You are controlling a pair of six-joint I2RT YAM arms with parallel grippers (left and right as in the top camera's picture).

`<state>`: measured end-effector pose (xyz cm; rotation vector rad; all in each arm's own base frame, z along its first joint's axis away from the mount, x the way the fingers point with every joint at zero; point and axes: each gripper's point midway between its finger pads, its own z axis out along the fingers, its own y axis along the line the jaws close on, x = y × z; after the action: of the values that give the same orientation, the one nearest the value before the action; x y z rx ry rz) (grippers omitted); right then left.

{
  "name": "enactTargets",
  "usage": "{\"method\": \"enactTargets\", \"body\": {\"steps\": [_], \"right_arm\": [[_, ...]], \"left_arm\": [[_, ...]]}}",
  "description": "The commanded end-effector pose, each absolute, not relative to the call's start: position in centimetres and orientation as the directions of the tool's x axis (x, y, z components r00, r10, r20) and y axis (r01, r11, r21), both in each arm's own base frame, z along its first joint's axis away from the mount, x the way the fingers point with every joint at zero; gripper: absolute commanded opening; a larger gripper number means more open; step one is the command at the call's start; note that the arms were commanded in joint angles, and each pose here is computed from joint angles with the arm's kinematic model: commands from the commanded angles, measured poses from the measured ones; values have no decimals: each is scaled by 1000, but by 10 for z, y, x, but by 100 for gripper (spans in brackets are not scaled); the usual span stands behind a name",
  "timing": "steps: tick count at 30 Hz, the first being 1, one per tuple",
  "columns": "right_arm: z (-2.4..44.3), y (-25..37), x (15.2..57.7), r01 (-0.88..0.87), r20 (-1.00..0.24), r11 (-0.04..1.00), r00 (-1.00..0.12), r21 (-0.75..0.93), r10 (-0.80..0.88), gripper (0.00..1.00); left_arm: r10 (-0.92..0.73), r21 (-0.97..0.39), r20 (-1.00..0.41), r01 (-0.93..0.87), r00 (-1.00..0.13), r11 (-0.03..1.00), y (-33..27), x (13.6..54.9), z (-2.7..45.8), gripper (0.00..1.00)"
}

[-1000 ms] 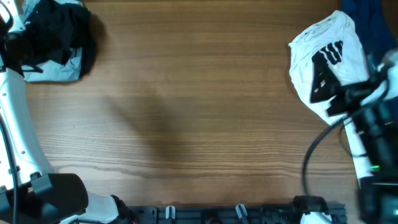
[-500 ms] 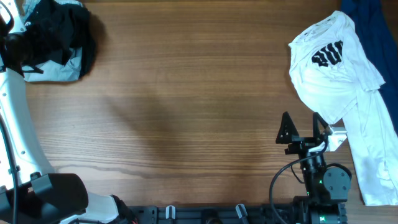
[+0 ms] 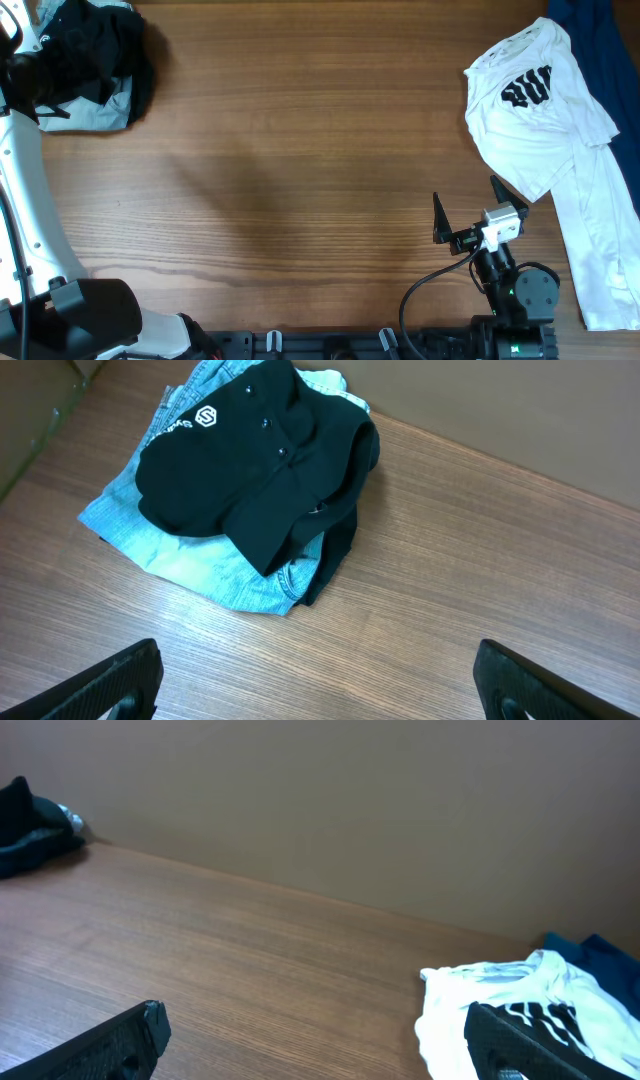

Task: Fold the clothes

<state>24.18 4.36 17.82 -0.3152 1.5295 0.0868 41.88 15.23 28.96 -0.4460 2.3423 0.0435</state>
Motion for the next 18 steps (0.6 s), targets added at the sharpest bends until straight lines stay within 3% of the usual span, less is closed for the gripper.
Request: {"method": "enactTargets", "body": {"steps": [1,14,18], "right_arm": [[181,48,240,-271,-985,947,71,-171,-157,100],[181,48,240,-271,-985,947,71,-171,-158,100],[181,48,240,-271,-985,947,71,-171,-158,100]], "left_arm": [[-301,-106,-677,-316,-671,943,150,421,288,100],[-295,-105,-684,-309,-667,945,147,420,292,100],[-202,-99,-748,-194,-633,976,95,417,330,100]]}}
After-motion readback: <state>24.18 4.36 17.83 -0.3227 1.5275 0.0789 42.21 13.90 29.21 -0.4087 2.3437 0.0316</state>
